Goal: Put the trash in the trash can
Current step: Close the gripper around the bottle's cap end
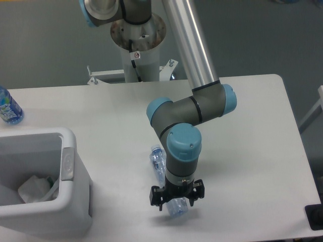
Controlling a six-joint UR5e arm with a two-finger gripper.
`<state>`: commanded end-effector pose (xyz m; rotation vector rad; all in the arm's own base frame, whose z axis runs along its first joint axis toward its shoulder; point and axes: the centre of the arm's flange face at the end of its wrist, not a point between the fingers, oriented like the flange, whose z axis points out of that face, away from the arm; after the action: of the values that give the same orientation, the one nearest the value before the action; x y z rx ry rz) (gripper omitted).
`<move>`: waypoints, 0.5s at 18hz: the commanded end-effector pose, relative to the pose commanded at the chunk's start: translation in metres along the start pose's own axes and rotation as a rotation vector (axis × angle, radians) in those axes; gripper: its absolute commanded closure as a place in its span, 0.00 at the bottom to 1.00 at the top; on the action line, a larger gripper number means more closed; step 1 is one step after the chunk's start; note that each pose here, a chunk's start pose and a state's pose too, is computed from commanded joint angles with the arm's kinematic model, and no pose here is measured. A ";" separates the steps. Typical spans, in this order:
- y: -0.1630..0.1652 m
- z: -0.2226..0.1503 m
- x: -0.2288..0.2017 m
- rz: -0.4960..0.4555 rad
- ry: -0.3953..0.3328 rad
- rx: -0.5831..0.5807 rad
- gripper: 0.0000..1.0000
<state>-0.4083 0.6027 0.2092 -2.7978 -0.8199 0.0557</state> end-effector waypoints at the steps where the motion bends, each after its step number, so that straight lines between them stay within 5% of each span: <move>1: 0.000 0.001 0.000 0.000 -0.003 -0.002 0.00; 9: 0.004 0.016 0.011 0.020 -0.028 -0.029 0.00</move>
<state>-0.3984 0.6091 0.1932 -2.8389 -0.8060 0.0877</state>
